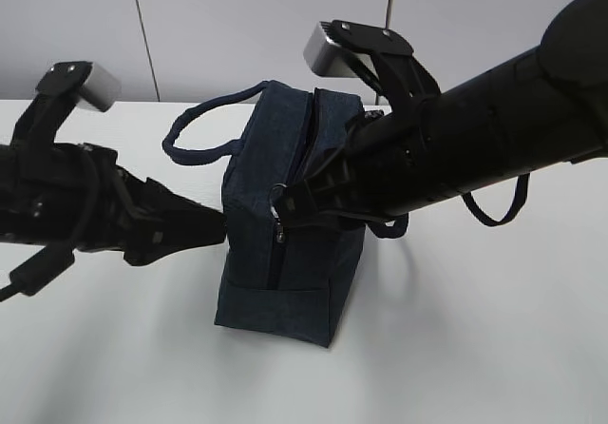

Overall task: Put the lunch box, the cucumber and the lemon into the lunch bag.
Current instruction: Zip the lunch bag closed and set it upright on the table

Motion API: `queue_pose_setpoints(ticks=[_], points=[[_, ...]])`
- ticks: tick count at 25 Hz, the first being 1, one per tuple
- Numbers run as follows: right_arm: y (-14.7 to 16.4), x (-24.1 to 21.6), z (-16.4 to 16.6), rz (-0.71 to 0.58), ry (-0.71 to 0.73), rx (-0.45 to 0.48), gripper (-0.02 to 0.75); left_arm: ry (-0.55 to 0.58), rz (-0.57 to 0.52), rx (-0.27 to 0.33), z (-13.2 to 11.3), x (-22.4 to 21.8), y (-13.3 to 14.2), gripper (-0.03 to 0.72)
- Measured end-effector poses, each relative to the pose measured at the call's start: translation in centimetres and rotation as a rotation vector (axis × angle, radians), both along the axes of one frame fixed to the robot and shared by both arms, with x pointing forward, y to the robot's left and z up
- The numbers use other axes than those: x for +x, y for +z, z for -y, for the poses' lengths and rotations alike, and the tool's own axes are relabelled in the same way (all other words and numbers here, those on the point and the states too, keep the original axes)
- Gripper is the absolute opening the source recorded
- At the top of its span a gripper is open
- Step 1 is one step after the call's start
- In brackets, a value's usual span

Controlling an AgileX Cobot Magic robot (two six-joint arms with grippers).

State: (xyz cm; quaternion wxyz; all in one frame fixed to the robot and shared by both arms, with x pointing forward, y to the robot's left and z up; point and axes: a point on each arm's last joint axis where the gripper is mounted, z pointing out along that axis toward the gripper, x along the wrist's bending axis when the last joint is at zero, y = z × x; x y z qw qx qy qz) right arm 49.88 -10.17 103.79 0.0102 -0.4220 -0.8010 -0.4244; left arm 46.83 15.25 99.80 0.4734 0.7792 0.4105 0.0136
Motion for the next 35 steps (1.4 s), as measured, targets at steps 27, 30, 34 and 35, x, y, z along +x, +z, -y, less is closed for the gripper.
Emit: queue_pose_setpoints(ticks=[27,30,34,35], points=[[0.2,0.2,0.0,0.003,-0.018,0.008,0.0,-0.063,-0.03,-0.02,1.4,2.0,-1.3,-0.001],[0.8,0.4,-0.1,0.02,-0.018,0.018,0.0,-0.076,-0.033,-0.028,1.5,1.9,-1.3,-0.005],[1.6,0.8,-0.3,0.051,-0.027,0.032,0.0,-0.092,-0.034,-0.032,1.6,1.9,-1.2,-0.006],[1.7,0.9,-0.3,0.058,-0.031,0.034,0.0,-0.098,-0.034,-0.031,1.6,1.8,-1.2,-0.006]])
